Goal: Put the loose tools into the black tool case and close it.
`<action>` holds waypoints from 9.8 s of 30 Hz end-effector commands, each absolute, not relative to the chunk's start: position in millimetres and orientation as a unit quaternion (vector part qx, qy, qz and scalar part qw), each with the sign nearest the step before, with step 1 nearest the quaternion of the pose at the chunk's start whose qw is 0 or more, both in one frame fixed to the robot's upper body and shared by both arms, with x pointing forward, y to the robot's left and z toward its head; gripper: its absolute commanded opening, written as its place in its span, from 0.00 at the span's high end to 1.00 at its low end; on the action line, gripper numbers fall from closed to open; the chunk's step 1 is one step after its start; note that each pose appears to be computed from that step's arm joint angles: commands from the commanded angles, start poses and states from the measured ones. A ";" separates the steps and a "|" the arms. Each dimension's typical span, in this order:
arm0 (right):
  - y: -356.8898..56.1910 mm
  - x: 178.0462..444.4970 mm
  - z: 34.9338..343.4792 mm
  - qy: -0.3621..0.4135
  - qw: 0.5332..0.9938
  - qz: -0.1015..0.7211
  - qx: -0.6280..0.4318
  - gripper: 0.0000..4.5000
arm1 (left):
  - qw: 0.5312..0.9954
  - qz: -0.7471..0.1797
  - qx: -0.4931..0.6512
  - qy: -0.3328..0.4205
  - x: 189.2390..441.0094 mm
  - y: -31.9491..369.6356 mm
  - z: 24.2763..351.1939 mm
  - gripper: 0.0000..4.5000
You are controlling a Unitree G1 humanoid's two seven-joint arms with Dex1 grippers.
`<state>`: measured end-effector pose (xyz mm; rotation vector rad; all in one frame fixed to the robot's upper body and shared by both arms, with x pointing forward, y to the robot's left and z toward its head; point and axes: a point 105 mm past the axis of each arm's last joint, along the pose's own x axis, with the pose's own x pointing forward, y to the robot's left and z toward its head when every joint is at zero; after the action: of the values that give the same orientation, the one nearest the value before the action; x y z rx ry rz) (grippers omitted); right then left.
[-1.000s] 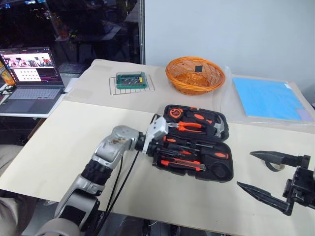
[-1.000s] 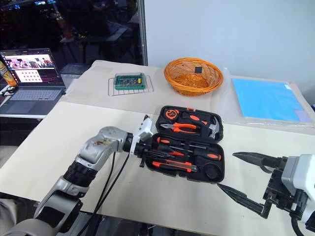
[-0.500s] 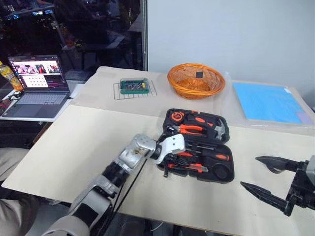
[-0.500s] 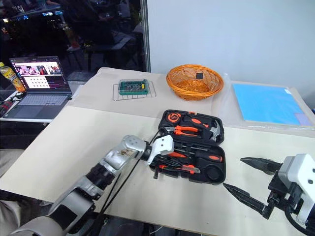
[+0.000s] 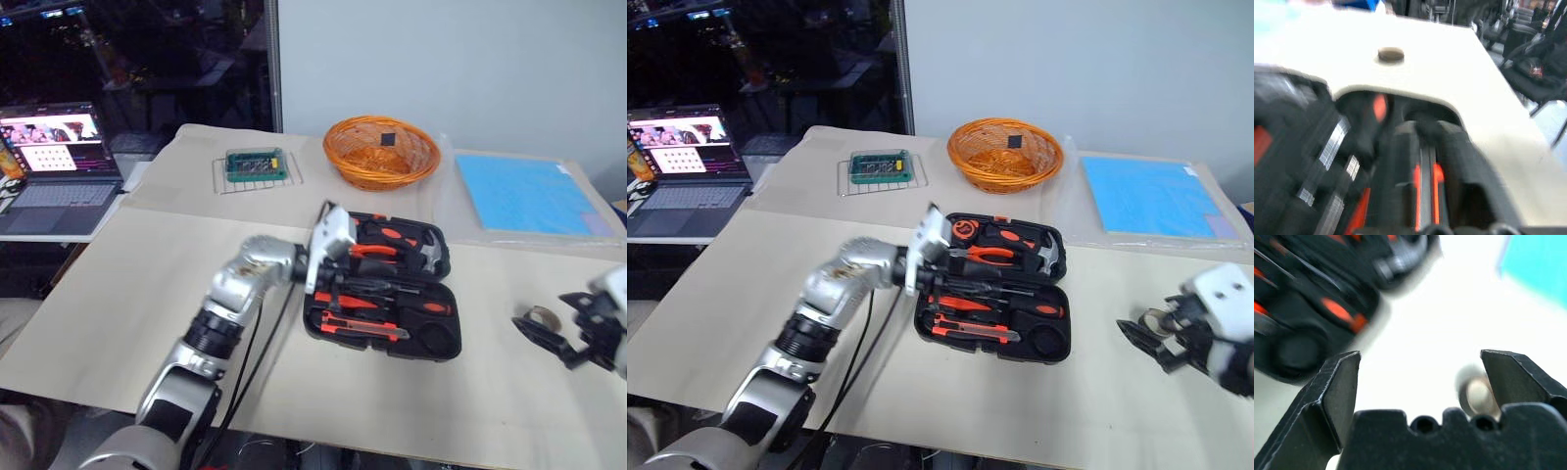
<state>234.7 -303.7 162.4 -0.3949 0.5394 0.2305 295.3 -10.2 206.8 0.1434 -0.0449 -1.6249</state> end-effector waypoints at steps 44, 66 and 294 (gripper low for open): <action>-197.0 236.6 150.4 0.378 0.802 0.367 -0.283 0.99 | 0.678 -0.731 0.076 0.007 260.2 59.4 209.5 0.00; -174.3 239.0 148.8 0.347 0.806 0.414 -0.242 0.33 | 0.707 -0.704 0.063 0.030 262.2 72.5 198.9 0.00; -62.1 336.7 154.9 0.062 0.926 0.367 -0.056 0.98 | 0.773 -0.572 0.201 0.187 320.6 123.1 121.7 0.00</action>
<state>342.0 -64.9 129.0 -0.1404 0.2509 0.7148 324.3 117.1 146.8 0.4554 0.2902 -1.2510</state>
